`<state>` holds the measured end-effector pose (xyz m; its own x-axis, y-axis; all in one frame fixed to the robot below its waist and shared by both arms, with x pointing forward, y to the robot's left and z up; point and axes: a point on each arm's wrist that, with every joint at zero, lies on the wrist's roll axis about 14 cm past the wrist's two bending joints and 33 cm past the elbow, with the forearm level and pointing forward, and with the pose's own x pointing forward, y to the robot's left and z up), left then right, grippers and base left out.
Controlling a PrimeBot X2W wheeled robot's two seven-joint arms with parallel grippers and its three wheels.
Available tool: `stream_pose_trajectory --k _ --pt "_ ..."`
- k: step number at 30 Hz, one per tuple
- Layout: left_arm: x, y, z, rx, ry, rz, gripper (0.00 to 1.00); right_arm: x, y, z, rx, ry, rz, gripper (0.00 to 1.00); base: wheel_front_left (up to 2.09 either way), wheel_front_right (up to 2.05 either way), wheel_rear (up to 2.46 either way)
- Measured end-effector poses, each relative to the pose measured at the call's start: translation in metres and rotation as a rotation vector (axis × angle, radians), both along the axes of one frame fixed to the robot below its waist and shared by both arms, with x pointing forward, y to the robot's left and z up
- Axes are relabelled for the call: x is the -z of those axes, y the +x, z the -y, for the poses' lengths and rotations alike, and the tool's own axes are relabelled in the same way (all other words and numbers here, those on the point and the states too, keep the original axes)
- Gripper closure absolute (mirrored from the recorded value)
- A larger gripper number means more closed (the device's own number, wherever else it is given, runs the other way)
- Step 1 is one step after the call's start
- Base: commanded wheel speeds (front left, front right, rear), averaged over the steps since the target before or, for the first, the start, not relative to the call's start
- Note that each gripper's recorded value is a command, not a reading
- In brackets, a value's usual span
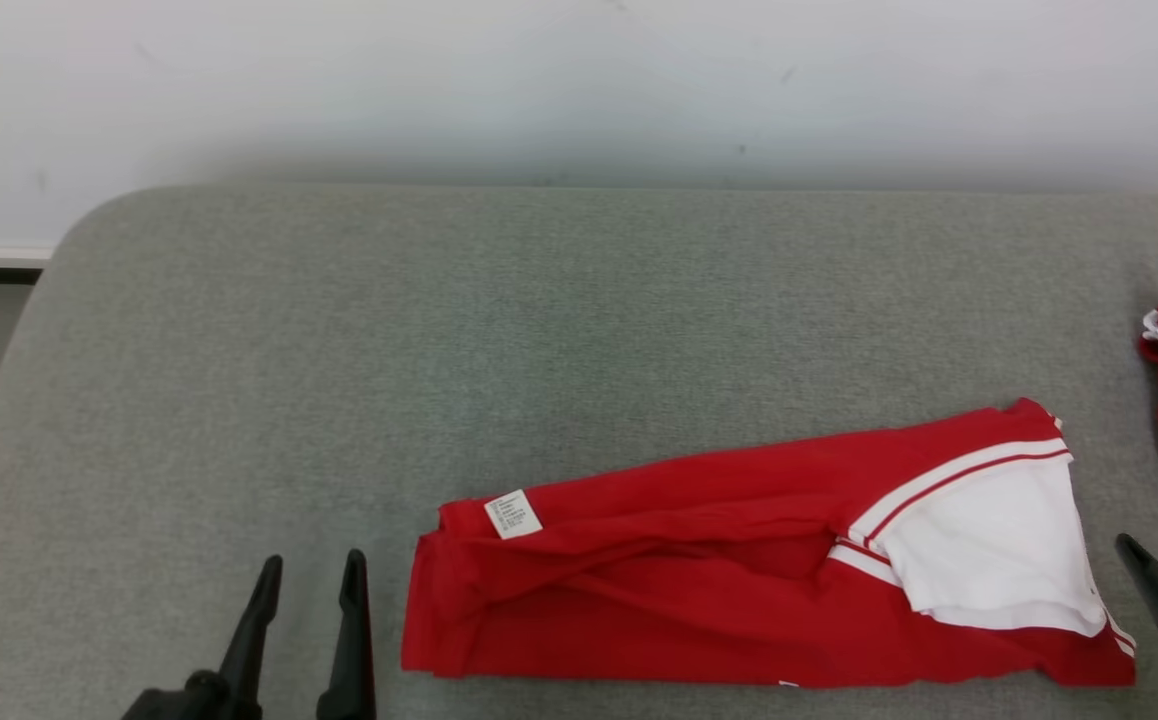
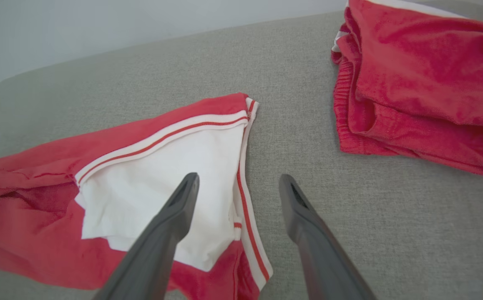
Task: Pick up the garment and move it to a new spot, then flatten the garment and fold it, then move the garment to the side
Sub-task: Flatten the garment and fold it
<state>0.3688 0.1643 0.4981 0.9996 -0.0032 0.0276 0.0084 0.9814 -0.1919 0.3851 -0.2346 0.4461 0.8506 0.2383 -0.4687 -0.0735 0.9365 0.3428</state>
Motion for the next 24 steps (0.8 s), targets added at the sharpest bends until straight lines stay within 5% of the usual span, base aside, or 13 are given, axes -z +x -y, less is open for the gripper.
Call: stream_pose_trajectory --k 24 --pt "0.018 -0.04 -0.047 -0.143 0.021 -0.045 0.0 0.064 0.024 -0.063 -0.183 0.087 -0.361 0.0 0.0 0.0 0.0"
